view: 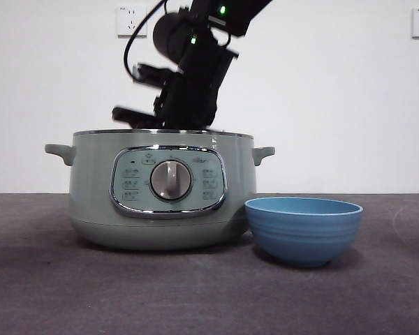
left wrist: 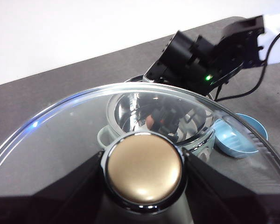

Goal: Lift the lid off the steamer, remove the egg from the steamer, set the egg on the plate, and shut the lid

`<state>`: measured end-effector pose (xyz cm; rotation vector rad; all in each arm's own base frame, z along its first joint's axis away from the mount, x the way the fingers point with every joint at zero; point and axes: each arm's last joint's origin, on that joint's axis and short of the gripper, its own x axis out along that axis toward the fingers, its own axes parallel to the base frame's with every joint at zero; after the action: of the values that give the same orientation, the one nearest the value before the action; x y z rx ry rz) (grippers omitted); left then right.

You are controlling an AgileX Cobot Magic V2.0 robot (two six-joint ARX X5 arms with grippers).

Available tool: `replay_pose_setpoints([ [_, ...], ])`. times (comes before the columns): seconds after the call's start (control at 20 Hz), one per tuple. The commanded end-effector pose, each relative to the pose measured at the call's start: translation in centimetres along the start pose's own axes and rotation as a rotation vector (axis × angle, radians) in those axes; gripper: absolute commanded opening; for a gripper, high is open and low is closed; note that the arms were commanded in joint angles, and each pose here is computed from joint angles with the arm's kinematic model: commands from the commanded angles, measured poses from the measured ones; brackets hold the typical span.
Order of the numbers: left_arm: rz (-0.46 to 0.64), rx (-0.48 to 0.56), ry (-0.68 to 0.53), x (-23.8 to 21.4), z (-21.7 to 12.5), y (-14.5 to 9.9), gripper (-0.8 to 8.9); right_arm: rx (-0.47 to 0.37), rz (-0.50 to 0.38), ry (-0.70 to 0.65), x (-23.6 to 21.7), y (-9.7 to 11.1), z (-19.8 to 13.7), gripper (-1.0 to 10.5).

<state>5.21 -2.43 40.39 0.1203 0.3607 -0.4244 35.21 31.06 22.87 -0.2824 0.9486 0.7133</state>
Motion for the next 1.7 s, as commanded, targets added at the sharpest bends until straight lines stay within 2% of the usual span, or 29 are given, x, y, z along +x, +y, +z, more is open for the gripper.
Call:
replay_pose_setpoints([
  [0.05, -0.001, -0.006, -0.077, -0.8, 0.7, 0.0, -0.12, -0.015, 0.0, -0.091, -5.1, 0.5, 1.2, -0.2],
  [0.15, -0.002, -0.006, -0.078, -0.8, 0.7, 0.0, -0.12, -0.033, -0.002, -0.169, -11.2, 1.0, 1.7, -0.2],
  [0.3, -0.003, -0.006, -0.078, -0.8, 0.7, 0.0, -0.12, -0.075, -0.111, -0.238, -20.4, 1.3, 0.2, -0.2],
  [0.45, -0.004, -0.006, -0.077, -0.8, 0.7, 0.0, -0.12, -0.062, -0.15, -0.223, -25.6, 0.8, -2.1, -0.2],
  [0.6, -0.004, -0.006, -0.077, -0.8, 0.7, 0.0, -0.12, -0.03, -0.176, -0.164, -27.3, -0.3, -3.8, -0.2],
  [0.75, -0.005, -0.006, -0.072, -0.8, 0.7, 0.0, -0.12, 0.001, -0.191, -0.108, -26.4, -1.4, -5.6, -0.2],
  [0.9, -0.005, -0.006, -0.069, -0.8, 0.6, 0.0, -0.12, 0.023, -0.194, -0.048, -23.5, -2.2, -7.7, -0.2],
  [1.05, -0.005, -0.006, -0.069, -0.8, 0.6, 0.0, -0.12, 0.043, -0.128, -0.009, -19.6, -2.8, -9.7, -0.2],
  [1.3, -0.006, -0.005, -0.044, -0.8, 0.4, 0.0, -0.12, 0.081, -0.074, -0.008, -14.4, -3.2, -12.8, -0.2],
  [1.7, -0.007, -0.006, -0.04, -0.8, 0.4, 0.0, -0.12, 0.081, -0.081, -0.052, -10.1, -3.8, -16.4, -0.2],
])
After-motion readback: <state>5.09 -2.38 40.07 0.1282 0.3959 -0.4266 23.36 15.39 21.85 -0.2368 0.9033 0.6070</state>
